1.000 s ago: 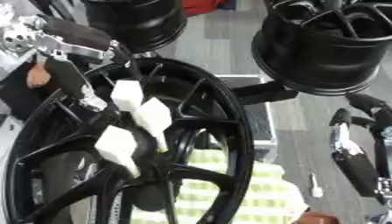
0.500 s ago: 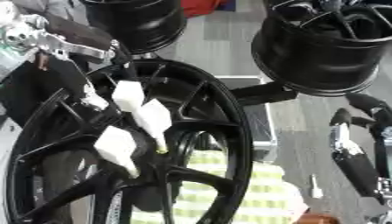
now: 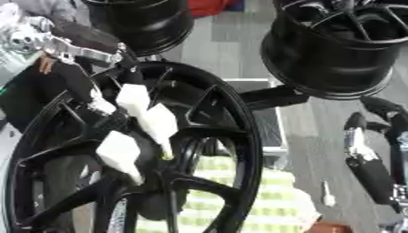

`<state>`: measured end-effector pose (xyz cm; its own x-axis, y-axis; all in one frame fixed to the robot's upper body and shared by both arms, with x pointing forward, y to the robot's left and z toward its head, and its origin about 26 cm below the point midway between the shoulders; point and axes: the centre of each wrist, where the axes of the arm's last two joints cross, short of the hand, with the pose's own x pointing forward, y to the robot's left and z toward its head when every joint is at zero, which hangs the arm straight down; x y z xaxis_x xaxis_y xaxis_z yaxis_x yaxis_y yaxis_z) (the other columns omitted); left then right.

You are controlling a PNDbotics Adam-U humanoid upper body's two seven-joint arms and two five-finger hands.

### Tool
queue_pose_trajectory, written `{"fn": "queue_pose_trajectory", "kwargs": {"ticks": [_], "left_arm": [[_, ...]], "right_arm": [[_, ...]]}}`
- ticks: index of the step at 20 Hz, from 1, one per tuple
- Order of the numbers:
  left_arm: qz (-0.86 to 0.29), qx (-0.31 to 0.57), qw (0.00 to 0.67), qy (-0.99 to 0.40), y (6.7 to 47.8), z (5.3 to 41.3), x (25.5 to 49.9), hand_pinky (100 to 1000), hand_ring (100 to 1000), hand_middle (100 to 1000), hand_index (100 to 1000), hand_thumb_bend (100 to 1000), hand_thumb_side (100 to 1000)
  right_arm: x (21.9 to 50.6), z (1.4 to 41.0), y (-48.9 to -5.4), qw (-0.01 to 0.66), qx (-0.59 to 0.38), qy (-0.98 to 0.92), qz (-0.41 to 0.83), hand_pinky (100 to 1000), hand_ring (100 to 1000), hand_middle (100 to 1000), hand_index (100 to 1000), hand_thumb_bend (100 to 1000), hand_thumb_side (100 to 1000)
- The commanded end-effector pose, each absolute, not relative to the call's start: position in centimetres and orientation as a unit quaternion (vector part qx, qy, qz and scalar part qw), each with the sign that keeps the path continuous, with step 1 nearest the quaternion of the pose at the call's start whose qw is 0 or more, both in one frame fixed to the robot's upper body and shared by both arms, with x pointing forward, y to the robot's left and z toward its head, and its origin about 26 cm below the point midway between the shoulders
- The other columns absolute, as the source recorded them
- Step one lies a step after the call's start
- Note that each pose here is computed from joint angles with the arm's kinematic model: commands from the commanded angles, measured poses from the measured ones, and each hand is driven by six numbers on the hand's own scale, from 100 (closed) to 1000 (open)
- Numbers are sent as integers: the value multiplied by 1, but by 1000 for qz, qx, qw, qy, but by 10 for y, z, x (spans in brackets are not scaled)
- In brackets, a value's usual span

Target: Pull the pin out of the wheel hub.

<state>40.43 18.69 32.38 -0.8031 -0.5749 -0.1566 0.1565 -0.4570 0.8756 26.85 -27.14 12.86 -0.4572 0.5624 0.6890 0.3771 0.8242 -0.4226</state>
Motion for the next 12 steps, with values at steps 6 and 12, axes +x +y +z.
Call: {"fn": "queue_pose_trajectory", "kwargs": {"ticks": [6, 12], "left_arm": [[-818, 228, 217, -482, 187, 339, 401, 705, 658, 558, 734, 290, 572], [-816, 216, 226, -487, 186, 336, 401, 675, 618, 499, 679, 103, 458]], "right_arm": [[268, 136, -273, 432, -279, -852, 95, 730, 860, 802, 817, 100, 683], [268, 136, -273, 432, -280, -853, 92, 729, 860, 802, 817, 100, 683]]}}
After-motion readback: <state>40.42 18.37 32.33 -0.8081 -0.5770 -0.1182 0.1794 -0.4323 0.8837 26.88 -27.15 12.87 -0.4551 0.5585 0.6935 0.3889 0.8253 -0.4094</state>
